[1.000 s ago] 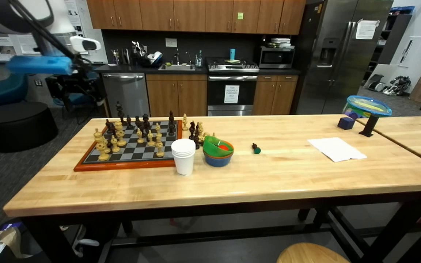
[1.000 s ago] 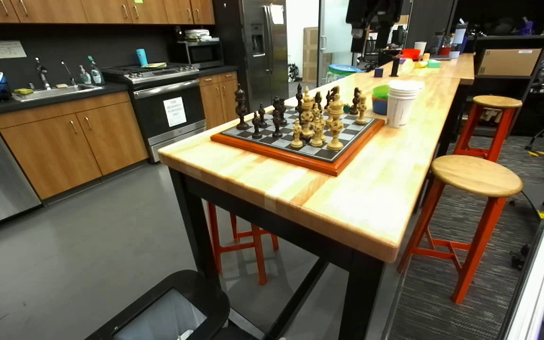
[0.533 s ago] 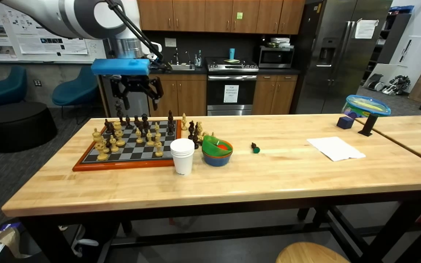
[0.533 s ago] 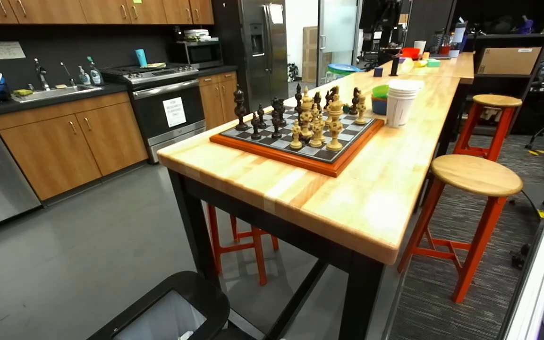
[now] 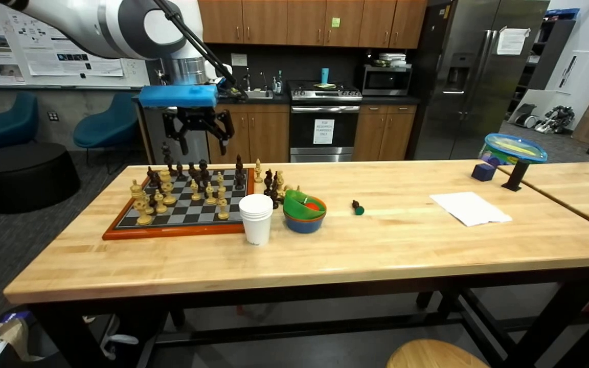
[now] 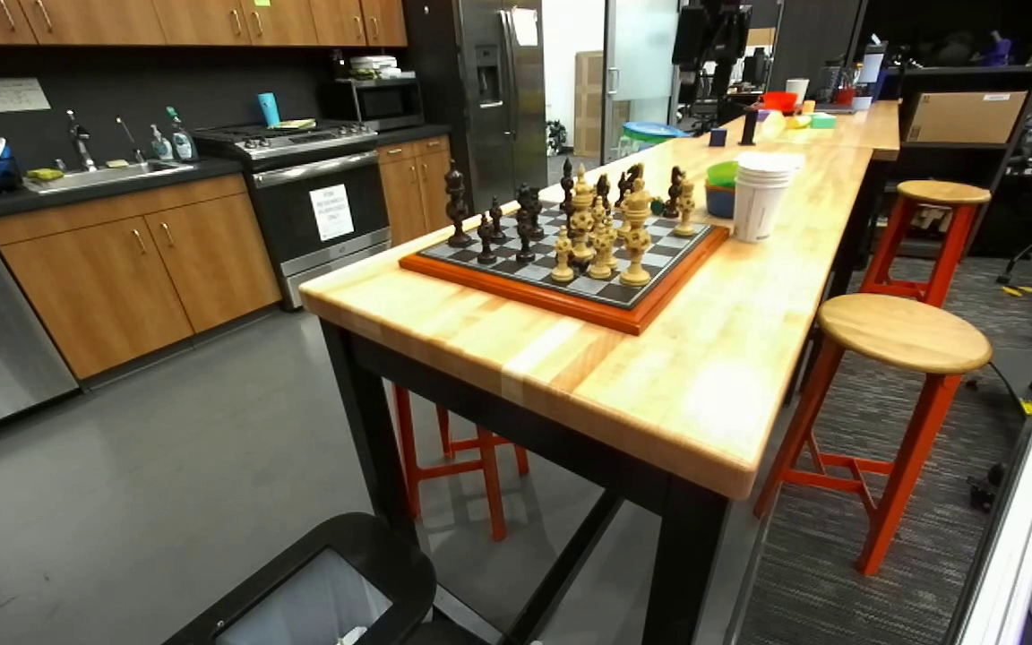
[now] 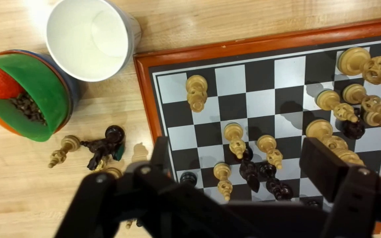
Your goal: Put one black chess piece on the chessboard.
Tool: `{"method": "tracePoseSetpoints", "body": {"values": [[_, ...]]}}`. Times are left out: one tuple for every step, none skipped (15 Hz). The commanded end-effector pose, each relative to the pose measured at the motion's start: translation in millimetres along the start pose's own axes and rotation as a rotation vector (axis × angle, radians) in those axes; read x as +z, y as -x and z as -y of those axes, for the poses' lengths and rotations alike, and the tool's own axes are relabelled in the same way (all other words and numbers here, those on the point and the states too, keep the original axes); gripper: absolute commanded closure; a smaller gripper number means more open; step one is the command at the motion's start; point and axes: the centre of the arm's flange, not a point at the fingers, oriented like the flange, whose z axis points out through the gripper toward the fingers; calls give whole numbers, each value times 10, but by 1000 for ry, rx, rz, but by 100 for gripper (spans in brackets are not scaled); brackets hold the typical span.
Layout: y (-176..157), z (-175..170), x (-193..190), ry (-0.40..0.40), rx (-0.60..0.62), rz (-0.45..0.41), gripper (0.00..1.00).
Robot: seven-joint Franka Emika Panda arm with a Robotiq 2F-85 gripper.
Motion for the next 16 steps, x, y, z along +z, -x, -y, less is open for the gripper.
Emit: {"method": "tracePoseSetpoints", "body": {"values": [[-406,-295,145,-11,-2,31,0],[-480,-357,201,-7,2,36,0],[-577,-430,284,-10,9,46,0],[-653,-505,359,-12,16,57,0],[-718,-583,437,-13,24,70,0],[-785,-685,524,-11,36,87,0],[-830,-771,595,-9,43,101,0],[-874,-864,663,-10,52,117,0],[-912,-941,726,-9,57,131,0],[-947,-1009,784,-12,62,143,0],[-960,-1056,873,-14,65,156,0],[-988,-1116,917,-14,66,168,0],[-1020,-1179,958,-19,70,178,0],[-1043,-1229,1001,-24,72,187,0],[-1065,-1281,1047,-28,76,197,0],[-1083,-1319,1081,-30,79,204,0]]}}
